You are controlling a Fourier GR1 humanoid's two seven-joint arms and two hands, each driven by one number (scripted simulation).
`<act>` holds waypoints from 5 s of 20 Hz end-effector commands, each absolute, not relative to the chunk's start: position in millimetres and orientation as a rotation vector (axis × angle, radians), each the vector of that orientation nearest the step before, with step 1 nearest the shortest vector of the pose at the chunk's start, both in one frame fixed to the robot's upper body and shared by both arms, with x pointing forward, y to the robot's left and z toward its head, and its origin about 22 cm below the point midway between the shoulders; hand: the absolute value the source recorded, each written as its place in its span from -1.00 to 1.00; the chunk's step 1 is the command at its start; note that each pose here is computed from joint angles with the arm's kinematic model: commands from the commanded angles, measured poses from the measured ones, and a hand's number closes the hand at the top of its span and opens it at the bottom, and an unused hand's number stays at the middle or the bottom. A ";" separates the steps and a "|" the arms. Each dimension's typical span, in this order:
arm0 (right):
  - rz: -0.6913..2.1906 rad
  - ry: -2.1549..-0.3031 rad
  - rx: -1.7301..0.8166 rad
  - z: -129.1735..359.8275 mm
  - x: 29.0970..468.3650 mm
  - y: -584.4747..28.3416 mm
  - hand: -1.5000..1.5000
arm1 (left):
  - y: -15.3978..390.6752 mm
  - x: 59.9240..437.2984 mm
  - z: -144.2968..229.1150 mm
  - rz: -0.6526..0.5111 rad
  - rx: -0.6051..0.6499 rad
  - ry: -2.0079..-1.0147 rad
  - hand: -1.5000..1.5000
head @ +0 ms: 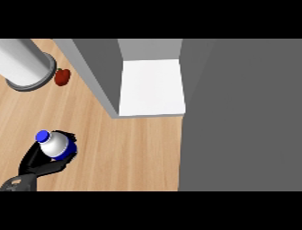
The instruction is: Pick up the bottled water, place it into the cabinet and close the cabinet
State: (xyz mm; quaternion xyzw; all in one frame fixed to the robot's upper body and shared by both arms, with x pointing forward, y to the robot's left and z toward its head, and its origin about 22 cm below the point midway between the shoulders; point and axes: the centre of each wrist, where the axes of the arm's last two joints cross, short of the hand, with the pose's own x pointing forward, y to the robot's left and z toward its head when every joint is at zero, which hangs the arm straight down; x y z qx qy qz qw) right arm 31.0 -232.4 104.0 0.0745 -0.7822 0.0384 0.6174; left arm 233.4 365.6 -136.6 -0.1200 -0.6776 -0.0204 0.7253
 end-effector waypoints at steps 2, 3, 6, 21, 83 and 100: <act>0.056 -1.836 0.157 127.6 24.9 -231.3 -1.00 | 361.8 227.6 -144.4 0.041 -0.460 -1.566 1.00; 0.078 -1.831 0.184 122.4 23.6 -235.6 -1.00 | 344.4 237.6 -146.4 0.066 -0.472 -1.566 1.00; 0.070 -1.845 0.177 119.2 29.8 -237.0 -1.00 | 331.0 242.1 -149.9 0.115 -0.426 -1.585 1.00; 0.041 -1.824 0.152 129.5 24.6 -227.8 -1.00 | 228.1 231.5 -172.8 0.297 -0.284 -1.700 1.00; 0.091 -1.874 0.195 101.5 42.7 -259.3 -1.00 | 122.6 434.7 31.8 -0.063 0.559 -1.730 -1.00; 0.129 -1.853 0.269 117.2 32.0 -252.1 -1.00 | 97.8 440.5 58.4 0.028 0.115 -1.935 -1.00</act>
